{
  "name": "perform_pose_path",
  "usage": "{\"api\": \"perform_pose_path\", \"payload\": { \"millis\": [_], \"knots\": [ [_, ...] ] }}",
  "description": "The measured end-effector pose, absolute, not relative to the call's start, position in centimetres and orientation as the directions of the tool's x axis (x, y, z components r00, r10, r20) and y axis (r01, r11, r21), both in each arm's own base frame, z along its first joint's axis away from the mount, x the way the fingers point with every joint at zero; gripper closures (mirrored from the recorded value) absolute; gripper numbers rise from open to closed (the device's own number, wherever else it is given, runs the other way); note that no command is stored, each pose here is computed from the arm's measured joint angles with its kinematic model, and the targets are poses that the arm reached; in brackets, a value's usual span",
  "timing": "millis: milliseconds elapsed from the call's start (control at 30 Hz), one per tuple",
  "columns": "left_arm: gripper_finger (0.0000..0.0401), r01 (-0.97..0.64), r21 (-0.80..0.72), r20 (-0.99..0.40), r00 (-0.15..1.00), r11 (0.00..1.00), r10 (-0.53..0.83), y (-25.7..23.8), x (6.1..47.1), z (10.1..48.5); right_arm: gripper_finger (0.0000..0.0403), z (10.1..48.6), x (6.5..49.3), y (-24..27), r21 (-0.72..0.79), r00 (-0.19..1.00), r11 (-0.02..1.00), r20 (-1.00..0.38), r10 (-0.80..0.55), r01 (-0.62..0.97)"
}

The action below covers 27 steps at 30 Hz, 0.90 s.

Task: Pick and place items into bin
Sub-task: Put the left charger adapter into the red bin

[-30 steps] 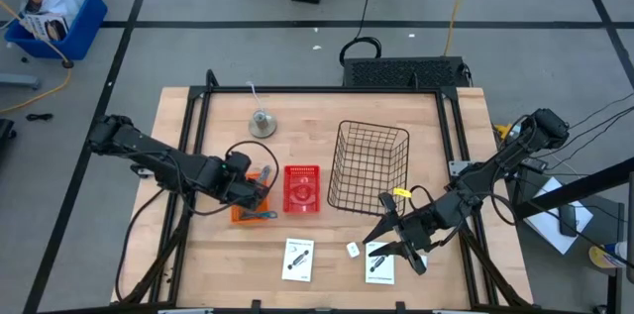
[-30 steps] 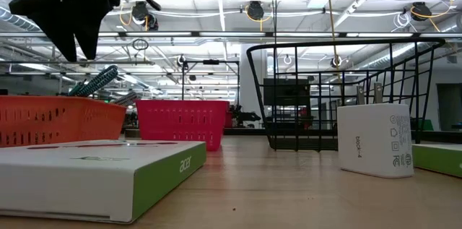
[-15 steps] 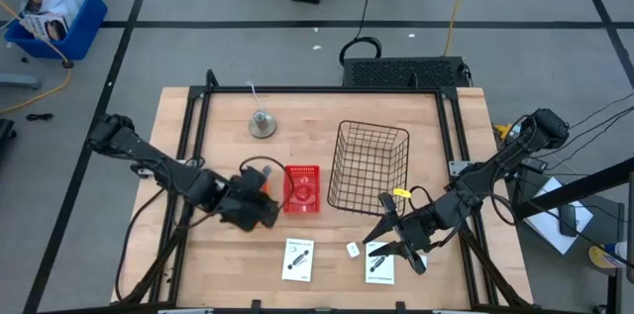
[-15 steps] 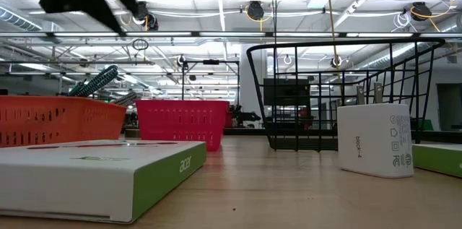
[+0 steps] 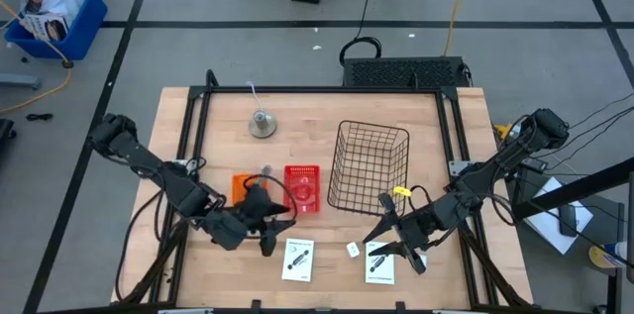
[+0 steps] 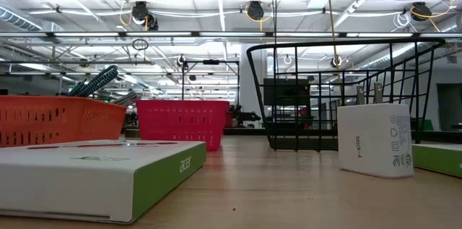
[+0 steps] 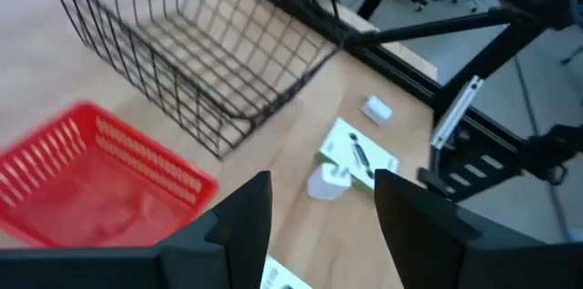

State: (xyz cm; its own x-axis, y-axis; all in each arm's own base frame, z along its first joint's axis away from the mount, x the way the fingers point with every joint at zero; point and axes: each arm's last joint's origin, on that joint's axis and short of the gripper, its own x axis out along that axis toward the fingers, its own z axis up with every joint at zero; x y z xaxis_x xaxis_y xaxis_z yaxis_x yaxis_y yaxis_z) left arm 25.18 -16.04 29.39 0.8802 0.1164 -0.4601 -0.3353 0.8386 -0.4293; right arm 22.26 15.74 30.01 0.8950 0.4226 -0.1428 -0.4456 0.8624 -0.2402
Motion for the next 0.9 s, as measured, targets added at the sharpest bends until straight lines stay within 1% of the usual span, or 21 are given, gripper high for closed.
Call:
{"api": "perform_pose_path", "payload": {
  "millis": [167,267,400,533,600,800,900],
  "knots": [
    [0.0203,-0.327,-0.339,-0.425,0.890,0.882,0.167,-16.3,25.2,29.4,0.0275,28.9,22.8,15.7,-0.231,0.939,0.918,-0.204,0.278,-0.322],
    [0.0203,-0.323,-0.299,-0.408,0.894,0.898,0.186,-16.4,25.2,29.5,0.0275,28.1,23.1,16.1,-0.215,0.932,0.920,-0.230,0.279,-0.329],
    [0.0203,-0.307,-0.233,-0.423,0.887,0.923,0.188,-16.6,25.4,29.0,0.0275,27.7,22.8,16.4,-0.177,0.925,0.929,-0.263,0.273,-0.325],
    [0.0203,-0.302,-0.210,-0.428,0.884,0.930,0.191,-16.7,25.5,28.8,0.0275,27.6,22.4,16.9,-0.167,0.920,0.929,-0.279,0.276,-0.330],
    [0.0203,-0.298,-0.207,-0.435,0.881,0.932,0.185,-16.8,25.6,28.5,0.0275,27.6,22.1,17.2,-0.167,0.926,0.937,-0.278,0.254,-0.307],
    [0.0203,-0.289,-0.200,-0.443,0.879,0.936,0.177,-16.9,25.8,28.3,0.0275,26.2,21.7,17.6,-0.118,0.925,0.975,-0.354,0.136,-0.188],
    [0.0203,-0.296,-0.195,-0.439,0.879,0.935,0.187,-16.9,25.8,28.3,0.0275,24.9,21.9,18.6,-0.109,0.910,0.975,-0.390,0.138,-0.194]
  ]
}}
